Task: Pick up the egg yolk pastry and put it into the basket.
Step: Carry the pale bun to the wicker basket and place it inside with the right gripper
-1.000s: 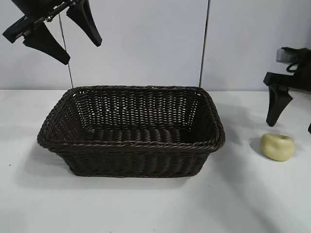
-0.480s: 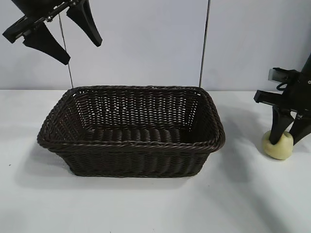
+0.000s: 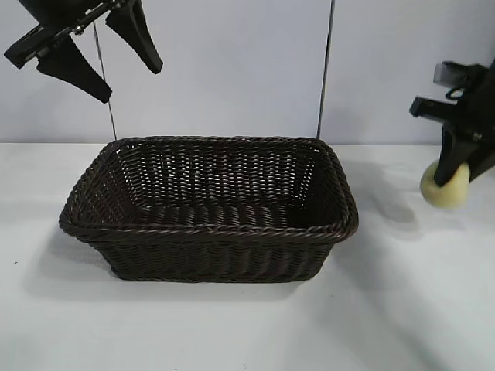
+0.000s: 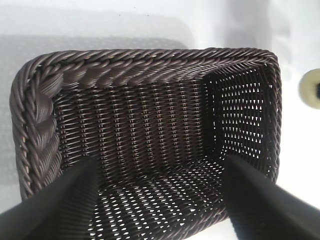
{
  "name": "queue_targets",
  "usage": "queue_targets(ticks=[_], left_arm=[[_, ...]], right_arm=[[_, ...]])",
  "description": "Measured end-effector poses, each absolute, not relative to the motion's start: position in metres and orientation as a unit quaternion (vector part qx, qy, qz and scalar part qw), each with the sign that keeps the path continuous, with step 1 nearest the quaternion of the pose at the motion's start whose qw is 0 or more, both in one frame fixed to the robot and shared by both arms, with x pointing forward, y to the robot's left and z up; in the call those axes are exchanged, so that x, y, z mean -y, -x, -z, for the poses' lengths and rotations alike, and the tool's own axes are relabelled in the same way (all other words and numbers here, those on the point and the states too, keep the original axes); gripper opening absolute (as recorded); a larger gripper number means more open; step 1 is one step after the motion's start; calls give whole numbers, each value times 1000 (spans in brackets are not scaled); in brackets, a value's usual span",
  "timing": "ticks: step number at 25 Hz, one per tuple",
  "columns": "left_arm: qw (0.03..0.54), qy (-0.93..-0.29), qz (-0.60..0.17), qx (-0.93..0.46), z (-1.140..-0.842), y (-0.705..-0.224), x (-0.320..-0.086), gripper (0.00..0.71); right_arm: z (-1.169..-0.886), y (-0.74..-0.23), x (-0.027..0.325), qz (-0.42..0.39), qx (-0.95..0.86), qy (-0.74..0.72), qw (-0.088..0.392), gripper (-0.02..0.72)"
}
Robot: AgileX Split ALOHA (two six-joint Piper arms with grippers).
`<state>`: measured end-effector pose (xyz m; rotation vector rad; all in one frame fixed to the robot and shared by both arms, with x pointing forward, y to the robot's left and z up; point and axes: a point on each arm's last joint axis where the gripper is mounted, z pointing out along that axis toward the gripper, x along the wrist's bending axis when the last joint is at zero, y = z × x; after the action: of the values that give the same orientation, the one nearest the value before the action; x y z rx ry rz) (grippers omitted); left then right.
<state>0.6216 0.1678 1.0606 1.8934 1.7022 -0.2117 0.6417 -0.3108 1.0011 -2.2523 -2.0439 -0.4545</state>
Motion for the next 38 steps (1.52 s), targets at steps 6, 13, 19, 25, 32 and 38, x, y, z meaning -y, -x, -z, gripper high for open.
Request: queue_targets(ticks=[6, 13, 19, 25, 32, 38], left_arm=[[289, -710, 80, -638, -1061, -622, -168, 508], [289, -710, 80, -638, -1061, -621, -168, 508], [289, -710, 80, -638, -1061, -621, -168, 508], [289, -710, 80, -638, -1061, -621, -168, 508], [289, -710, 80, -638, -1061, -621, -168, 508], [288, -710, 81, -638, -1060, -621, -168, 508]], right_arm=[[-1067, -642, 300, 217, 674, 706, 18, 146], [-1074, -639, 253, 223, 716, 661, 24, 146], [-1074, -625, 185, 222, 770, 597, 42, 146], [-1072, -608, 126, 227, 800, 553, 44, 143], [-1032, -611, 87, 205, 812, 542, 60, 139], [-999, -621, 79, 187, 812, 549, 64, 203]])
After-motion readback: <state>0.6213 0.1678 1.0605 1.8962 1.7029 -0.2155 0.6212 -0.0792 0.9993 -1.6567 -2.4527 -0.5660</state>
